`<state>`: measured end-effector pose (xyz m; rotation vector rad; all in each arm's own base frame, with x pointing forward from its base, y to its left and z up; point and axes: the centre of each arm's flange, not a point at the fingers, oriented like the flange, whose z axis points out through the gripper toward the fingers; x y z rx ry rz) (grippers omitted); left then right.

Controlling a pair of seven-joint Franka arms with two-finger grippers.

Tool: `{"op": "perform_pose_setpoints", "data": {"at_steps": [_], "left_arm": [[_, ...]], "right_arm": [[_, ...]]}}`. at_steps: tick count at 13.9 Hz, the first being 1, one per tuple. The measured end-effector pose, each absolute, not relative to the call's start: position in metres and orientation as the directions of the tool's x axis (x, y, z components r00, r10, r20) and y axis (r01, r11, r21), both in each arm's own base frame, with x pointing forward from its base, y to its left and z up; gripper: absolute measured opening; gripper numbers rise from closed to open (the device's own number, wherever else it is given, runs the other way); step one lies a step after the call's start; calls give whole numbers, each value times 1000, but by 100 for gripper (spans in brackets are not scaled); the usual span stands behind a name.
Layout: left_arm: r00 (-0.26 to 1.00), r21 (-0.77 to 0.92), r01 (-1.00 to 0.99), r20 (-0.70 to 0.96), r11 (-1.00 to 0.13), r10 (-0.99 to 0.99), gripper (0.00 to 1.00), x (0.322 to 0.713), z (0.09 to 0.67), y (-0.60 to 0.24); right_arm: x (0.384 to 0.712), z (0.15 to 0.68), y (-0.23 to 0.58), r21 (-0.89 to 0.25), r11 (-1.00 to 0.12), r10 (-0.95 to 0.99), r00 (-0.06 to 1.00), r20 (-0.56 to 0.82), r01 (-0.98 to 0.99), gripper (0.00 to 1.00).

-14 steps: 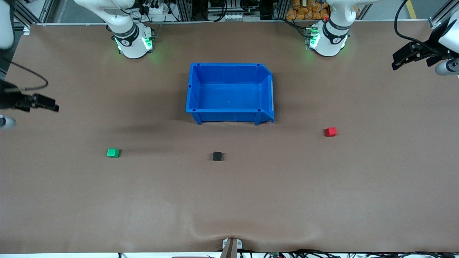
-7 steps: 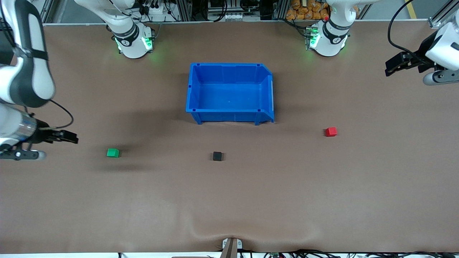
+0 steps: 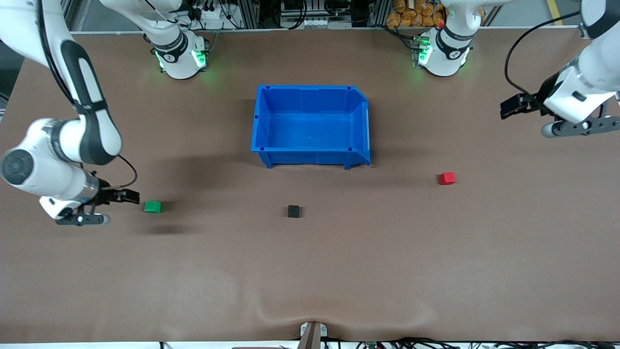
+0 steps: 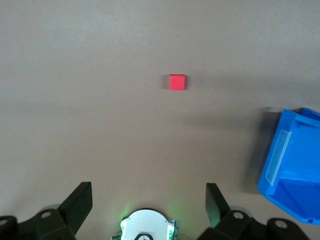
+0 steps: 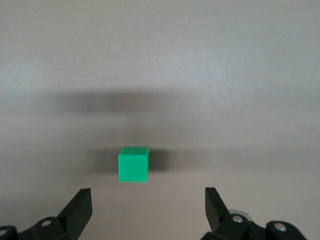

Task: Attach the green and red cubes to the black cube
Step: 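Lower the right gripper onto the green cube while the left gripper reaches the red cube, then close the right gripper on the green cube while the left gripper grasps the red cube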

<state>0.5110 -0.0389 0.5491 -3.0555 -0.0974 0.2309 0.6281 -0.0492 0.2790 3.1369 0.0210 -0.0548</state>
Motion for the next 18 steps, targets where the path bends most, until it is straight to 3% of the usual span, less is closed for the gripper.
{"op": "perform_pose_setpoints", "data": {"at_steps": [5, 10, 16, 17, 18], "left_arm": [[991, -72, 51, -120, -996, 60, 100, 512, 478, -38], [988, -49, 131, -79, -990, 134, 100, 527, 389, -31], [984, -25, 144, -108, -989, 145, 100, 545, 314, -42], [984, -22, 132, -120, -991, 134, 100, 546, 301, -48], [984, -18, 120, -127, -993, 122, 98, 546, 288, -56]], "right_arm": [[630, 227, -36, 10, -999, 35, 999, -3, 35, 100], [609, 179, -23, 13, -998, 56, 998, 3, 56, 100], [606, 171, -26, 13, -999, 52, 999, -11, 52, 100], [606, 171, -27, 14, -999, 50, 999, -11, 50, 96], [606, 171, -28, 14, -999, 48, 999, -11, 48, 84]]}}
